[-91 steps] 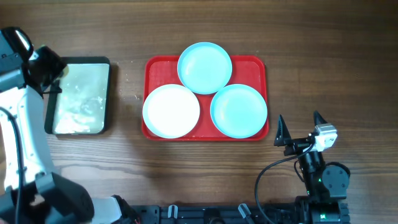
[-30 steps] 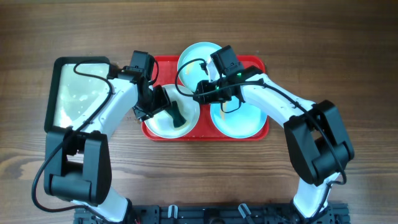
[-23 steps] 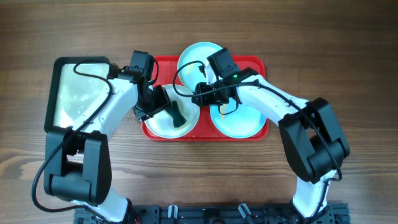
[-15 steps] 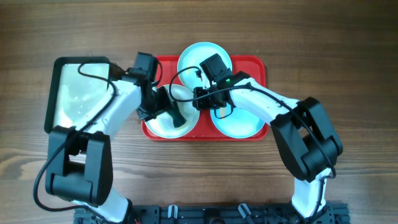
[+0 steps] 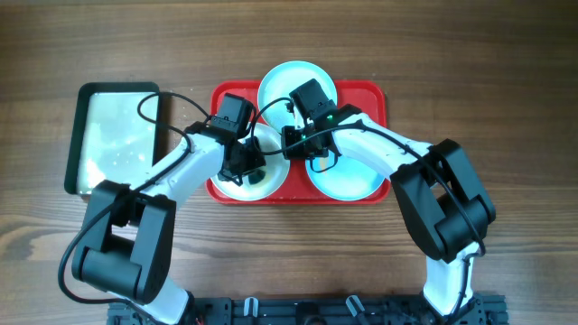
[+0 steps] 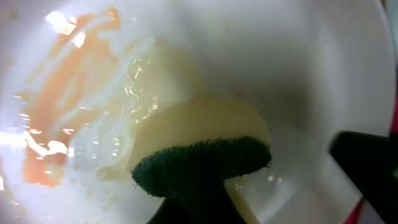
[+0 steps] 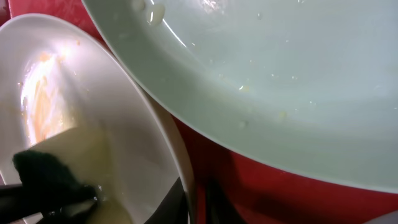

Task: Clean dirty plates on tray and stack at the side
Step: 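Scrub the white plate with the sponge in the left gripper, then lift the white plate with the right gripper and place it right of tray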

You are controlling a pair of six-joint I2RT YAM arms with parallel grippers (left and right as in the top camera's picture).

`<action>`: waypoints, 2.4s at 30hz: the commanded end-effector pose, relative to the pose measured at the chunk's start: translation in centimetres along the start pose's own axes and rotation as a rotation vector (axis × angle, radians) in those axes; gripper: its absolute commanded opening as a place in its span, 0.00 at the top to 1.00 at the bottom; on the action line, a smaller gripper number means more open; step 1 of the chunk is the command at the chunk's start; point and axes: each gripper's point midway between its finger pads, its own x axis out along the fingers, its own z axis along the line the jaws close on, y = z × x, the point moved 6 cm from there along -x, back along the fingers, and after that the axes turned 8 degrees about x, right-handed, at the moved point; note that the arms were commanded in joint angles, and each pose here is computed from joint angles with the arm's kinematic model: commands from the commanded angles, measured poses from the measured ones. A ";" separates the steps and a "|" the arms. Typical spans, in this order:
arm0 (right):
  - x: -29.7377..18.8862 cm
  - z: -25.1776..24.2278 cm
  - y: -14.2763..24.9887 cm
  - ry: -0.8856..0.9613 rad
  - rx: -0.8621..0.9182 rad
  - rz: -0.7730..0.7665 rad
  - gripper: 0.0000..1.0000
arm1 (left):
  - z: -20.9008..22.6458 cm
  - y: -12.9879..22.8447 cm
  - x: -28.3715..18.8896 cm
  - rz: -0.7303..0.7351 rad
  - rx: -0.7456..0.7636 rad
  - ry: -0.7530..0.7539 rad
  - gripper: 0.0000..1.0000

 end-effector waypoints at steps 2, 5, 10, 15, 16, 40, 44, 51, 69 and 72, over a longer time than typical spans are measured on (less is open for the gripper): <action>0.4 -0.1 -0.4 0.010 0.014 -0.004 0.90 | 4.5 -1.7 -1.4 -0.199 0.012 -0.409 0.96; 0.4 -0.1 -0.3 0.012 0.014 -0.002 0.90 | 6.2 -3.1 -2.8 -0.318 0.010 -0.597 0.96; 0.4 -0.1 -0.4 0.009 0.017 -0.002 0.90 | 1.8 -3.5 -2.7 -0.243 0.059 -0.252 0.96; 0.4 0.1 -0.3 -0.011 0.012 0.005 0.91 | -2.8 -3.2 -0.9 -0.136 0.074 0.140 0.96; 0.4 0.1 -0.3 -0.011 0.012 0.006 0.91 | -2.6 -3.3 -0.3 -0.132 0.071 0.134 0.96; 0.4 0.2 -0.5 -0.016 0.010 -0.002 0.95 | 4.0 -2.0 -2.5 -0.060 0.015 -0.141 0.96; 0.4 0.2 -0.4 -0.015 0.010 0.000 0.95 | 2.2 -2.2 -0.7 -0.045 0.024 0.035 0.96; 0.4 0.2 -0.4 -0.016 0.009 -0.001 0.96 | 6.5 -1.4 0.8 -0.049 0.121 -0.287 0.96; -11.0 2.6 -2.3 0.139 -0.331 -0.324 0.96 | 3.5 -2.6 -12.9 -0.428 -0.009 -0.020 0.96; -13.3 2.6 -2.5 0.336 -0.439 -0.453 0.96 | 4.7 -3.0 -13.2 -0.472 -0.055 -0.119 0.96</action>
